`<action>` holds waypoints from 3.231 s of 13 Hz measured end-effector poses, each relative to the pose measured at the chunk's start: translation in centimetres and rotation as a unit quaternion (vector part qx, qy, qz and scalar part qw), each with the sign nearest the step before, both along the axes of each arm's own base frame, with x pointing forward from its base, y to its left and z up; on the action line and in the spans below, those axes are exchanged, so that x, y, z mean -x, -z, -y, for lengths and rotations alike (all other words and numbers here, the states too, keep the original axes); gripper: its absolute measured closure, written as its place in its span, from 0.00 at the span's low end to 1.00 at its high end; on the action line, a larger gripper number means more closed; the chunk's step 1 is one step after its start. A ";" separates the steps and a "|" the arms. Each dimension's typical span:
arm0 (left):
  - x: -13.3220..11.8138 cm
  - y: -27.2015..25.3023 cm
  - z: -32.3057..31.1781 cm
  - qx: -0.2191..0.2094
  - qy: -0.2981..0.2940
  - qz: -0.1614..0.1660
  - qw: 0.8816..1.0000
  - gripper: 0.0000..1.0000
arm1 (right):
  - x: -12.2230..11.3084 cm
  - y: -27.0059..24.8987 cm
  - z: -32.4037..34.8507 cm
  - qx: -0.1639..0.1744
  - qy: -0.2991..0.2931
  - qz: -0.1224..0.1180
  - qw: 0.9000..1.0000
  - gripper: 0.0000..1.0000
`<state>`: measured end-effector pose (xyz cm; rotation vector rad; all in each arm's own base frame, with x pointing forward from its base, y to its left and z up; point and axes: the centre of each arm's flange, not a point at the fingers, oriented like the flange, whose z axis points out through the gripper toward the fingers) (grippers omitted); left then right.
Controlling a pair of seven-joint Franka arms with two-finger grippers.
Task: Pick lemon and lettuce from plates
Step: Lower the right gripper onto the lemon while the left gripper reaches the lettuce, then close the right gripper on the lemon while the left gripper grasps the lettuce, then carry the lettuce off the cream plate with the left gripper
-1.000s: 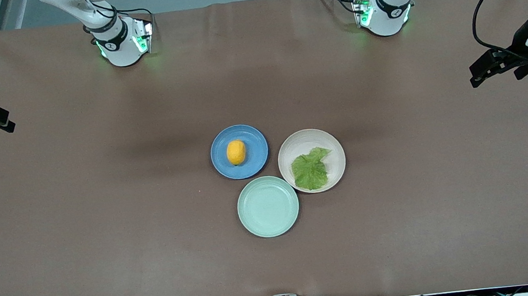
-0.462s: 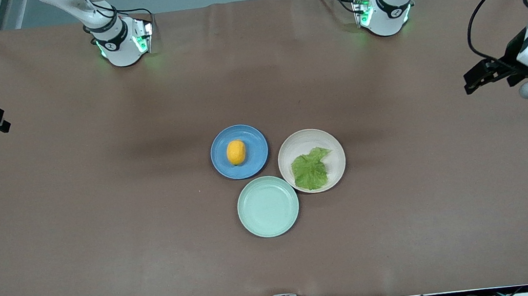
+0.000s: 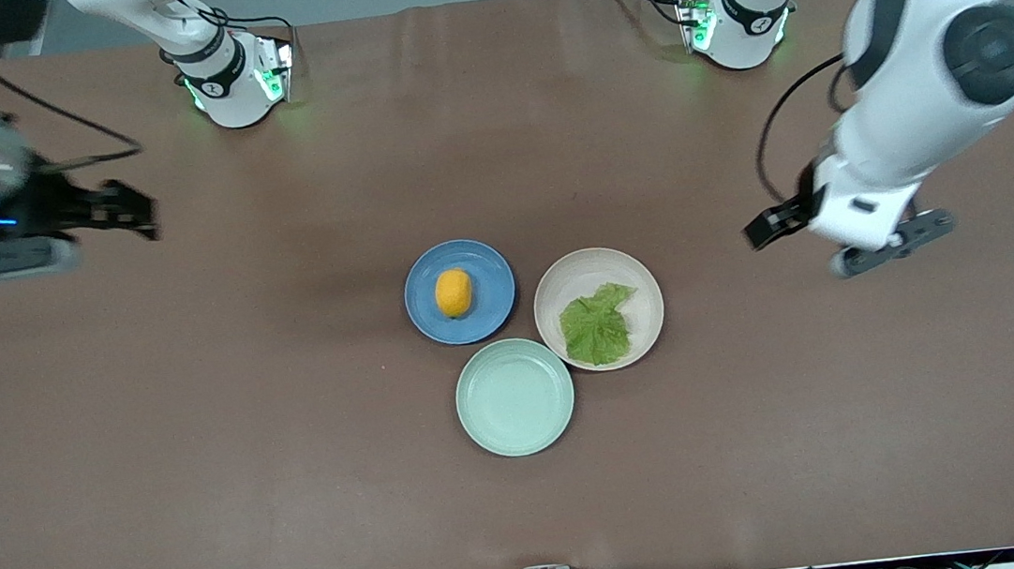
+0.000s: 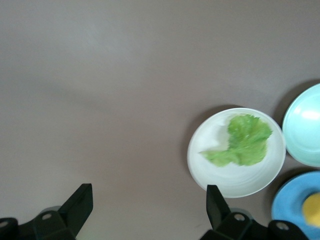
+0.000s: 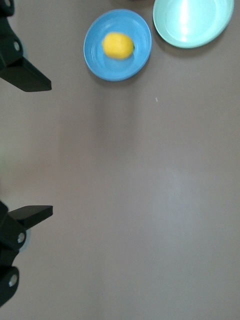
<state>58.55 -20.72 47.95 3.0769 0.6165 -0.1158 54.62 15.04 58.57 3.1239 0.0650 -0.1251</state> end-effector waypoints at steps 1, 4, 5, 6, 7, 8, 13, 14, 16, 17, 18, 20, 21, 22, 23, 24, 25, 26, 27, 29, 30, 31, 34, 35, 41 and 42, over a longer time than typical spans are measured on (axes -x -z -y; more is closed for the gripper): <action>-0.2 2.2 2.1 0.000 -0.030 -0.002 1.000 0.00 | 0.0 2.1 -4.3 0.002 0.012 -0.001 1.000 0.00; -0.5 9.1 8.0 -0.005 -0.129 0.002 0.992 0.03 | 0.1 9.9 -15.5 0.003 0.054 0.009 0.998 0.00; -0.3 11.8 9.9 -0.013 -0.160 0.005 0.987 0.08 | 0.1 12.8 -18.3 0.002 0.068 0.012 0.998 0.00; 0.0 14.4 11.6 -0.022 -0.189 0.011 0.982 0.11 | 0.3 15.5 -20.6 0.002 0.079 0.013 0.997 0.00; 0.3 17.0 13.1 -0.031 -0.212 0.018 0.977 0.13 | 0.5 18.0 -22.4 0.004 0.086 0.012 0.996 0.00; 0.7 19.4 14.3 -0.037 -0.235 0.023 0.971 0.13 | 0.8 20.3 -23.9 0.005 0.087 0.010 0.996 0.00; 1.8 26.5 16.7 -0.044 -0.321 0.022 0.946 0.19 | 1.0 28.3 -26.9 0.000 0.075 0.015 0.997 0.00; 1.7 26.9 16.6 -0.046 -0.326 0.021 0.944 0.25 | 1.0 29.5 -26.8 0.000 0.068 0.015 0.998 0.00; 1.7 27.6 16.4 -0.050 -0.333 0.018 0.941 0.31 | 1.2 31.6 -26.7 0.004 0.052 0.008 0.999 0.00; 1.7 27.9 16.3 -0.052 -0.334 0.017 0.941 0.43 | 1.3 32.3 -26.7 0.006 0.049 0.005 0.999 0.00; 1.7 28.1 16.2 -0.051 -0.334 0.017 0.941 0.55 | 1.3 32.8 -26.6 0.007 0.048 0.002 0.999 0.00; 1.6 28.2 16.2 -0.050 -0.335 0.018 0.941 0.62 | 1.6 33.5 -26.6 0.003 0.053 -0.007 0.999 0.00; 1.5 28.2 16.2 -0.049 -0.335 0.019 0.941 0.74 | 1.8 34.0 -26.6 0.002 0.054 -0.010 0.998 0.00; 1.4 28.0 16.2 -0.048 -0.334 0.020 0.941 0.83 | 2.1 34.5 -26.5 -0.001 0.056 -0.011 0.998 0.00; 1.2 27.7 16.2 -0.046 -0.331 0.023 0.942 0.91 | 2.2 35.0 -26.3 -0.004 0.057 -0.009 0.998 0.00; 0.7 27.1 16.1 -0.041 -0.323 0.028 0.945 0.93 | 2.4 35.4 -26.3 -0.007 0.057 -0.005 0.998 0.00; 0.1 25.8 16.0 -0.032 -0.312 0.036 0.949 0.93 | 2.6 35.7 -26.3 -0.009 0.056 -0.004 0.998 0.00; -0.6 23.6 15.9 -0.020 -0.300 0.050 0.953 0.93 | 2.9 35.8 -26.6 -0.010 0.055 -0.004 0.998 0.00; -1.3 20.8 15.6 -0.007 -0.288 0.065 0.955 0.93 | 3.1 35.8 -26.8 -0.011 0.054 -0.005 0.998 0.00; -2.7 15.3 13.1 0.001 -0.257 0.089 0.962 0.93 | 3.3 35.9 -27.1 -0.013 0.053 -0.005 0.998 0.00; -3.4 13.4 11.0 -0.003 -0.242 0.095 0.966 0.93 | 3.3 36.1 -27.0 -0.013 0.054 -0.005 0.998 0.00; -4.3 12.3 8.4 -0.009 -0.227 0.097 0.969 0.93 | 3.3 36.3 -27.0 -0.014 0.054 -0.005 0.998 0.00; -6.9 13.0 -0.6 -0.025 -0.203 0.087 0.975 0.93 | 3.3 36.6 -26.8 -0.013 0.056 -0.005 0.998 0.00; -7.4 14.3 -3.2 -0.032 -0.197 0.076 0.977 0.94 | 3.3 36.8 -26.7 -0.012 0.057 -0.005 0.998 0.00; -8.5 24.5 -11.5 -0.044 -0.212 0.017 0.976 0.93 | 3.1 37.4 -26.4 -0.010 0.059 -0.006 0.998 0.18; -8.4 25.9 -11.6 -0.044 -0.213 0.013 0.976 0.92 | 3.1 37.6 -26.4 -0.012 0.060 -0.004 0.998 0.22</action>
